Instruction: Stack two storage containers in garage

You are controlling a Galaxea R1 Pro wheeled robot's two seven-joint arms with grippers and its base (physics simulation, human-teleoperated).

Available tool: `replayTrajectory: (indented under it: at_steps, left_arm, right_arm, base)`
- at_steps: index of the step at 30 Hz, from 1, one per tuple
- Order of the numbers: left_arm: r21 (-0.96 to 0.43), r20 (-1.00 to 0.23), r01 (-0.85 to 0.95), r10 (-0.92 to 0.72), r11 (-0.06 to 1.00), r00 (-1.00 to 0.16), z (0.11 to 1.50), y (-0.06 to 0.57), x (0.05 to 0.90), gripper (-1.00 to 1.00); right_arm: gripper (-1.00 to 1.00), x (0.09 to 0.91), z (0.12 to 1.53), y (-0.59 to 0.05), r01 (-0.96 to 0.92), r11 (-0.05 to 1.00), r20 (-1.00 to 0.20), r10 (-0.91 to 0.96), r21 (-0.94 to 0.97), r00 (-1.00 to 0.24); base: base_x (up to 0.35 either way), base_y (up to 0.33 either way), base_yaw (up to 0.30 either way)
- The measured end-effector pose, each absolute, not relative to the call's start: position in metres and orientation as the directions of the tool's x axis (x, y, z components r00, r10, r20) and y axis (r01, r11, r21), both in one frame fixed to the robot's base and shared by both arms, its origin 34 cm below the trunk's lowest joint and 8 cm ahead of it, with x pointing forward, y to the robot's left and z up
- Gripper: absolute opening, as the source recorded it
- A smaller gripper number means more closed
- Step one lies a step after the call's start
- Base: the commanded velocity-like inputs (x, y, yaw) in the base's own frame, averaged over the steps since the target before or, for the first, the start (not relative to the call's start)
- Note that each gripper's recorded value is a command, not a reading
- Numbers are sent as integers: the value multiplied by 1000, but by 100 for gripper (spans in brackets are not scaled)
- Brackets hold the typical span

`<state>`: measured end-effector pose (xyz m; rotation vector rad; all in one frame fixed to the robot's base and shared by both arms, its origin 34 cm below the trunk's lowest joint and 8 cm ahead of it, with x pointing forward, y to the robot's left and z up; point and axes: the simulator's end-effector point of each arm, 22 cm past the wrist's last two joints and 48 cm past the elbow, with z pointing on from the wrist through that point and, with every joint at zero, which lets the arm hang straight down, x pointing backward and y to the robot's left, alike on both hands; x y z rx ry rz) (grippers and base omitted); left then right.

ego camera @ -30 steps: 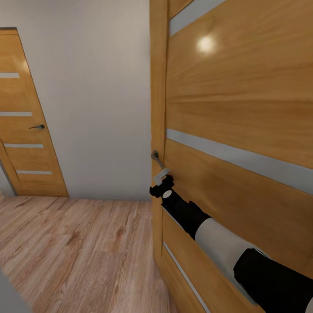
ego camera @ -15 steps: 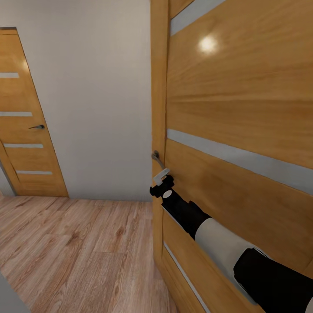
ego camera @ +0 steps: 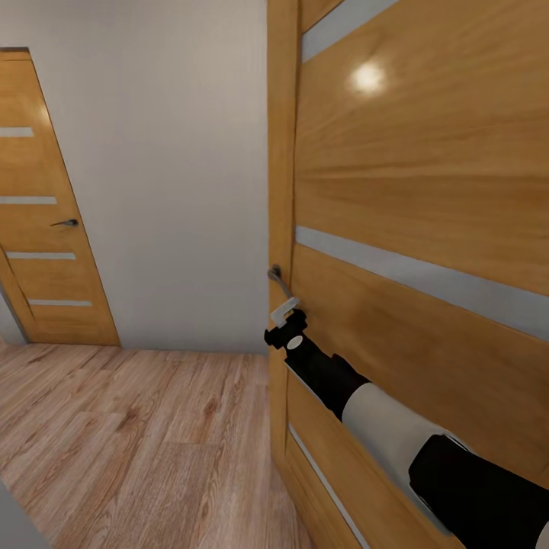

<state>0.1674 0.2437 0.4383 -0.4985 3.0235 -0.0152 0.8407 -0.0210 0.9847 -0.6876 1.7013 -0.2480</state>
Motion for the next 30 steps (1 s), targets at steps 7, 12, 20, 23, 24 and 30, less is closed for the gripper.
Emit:
replayTrajectory:
  at_steps: [7, 12, 20, 23, 24, 30]
  left_arm:
    - [-22, -73, -321, -321, 947, -944, 438, 244, 167, 100]
    - [-22, -73, -322, -322, 947, -944, 438, 244, 167, 100]
    - [-22, -73, -322, -323, 946, -944, 438, 244, 167, 100]
    - [-22, -73, -322, -322, 947, -944, 438, 244, 167, 100]
    - [-22, -73, -322, -322, 947, -944, 438, 244, 167, 100]
    - [-23, -74, -322, -322, 947, -944, 438, 244, 167, 100]
  right_arm:
    - [100, 841, 983, -23, -305, 802, -820, -564, -514, -102]
    - [100, 842, 983, -24, -302, 801, -818, -566, -516, -102]
    - [100, 842, 983, -24, -303, 801, -818, -566, -516, -103]
    - [100, 842, 983, -24, -302, 801, -818, -566, -516, -103]
    - [100, 842, 983, -24, -302, 801, -818, -566, -516, -103]
    - [100, 841, 984, -23, -302, 798, -816, -570, -521, -99]
  base:
    - [24, 28, 0]
    - [31, 49, 0]
    - [4, 6, 0]
    - [76, 0, 0]
    - [158, 0, 0]
    - [241, 0, 0]
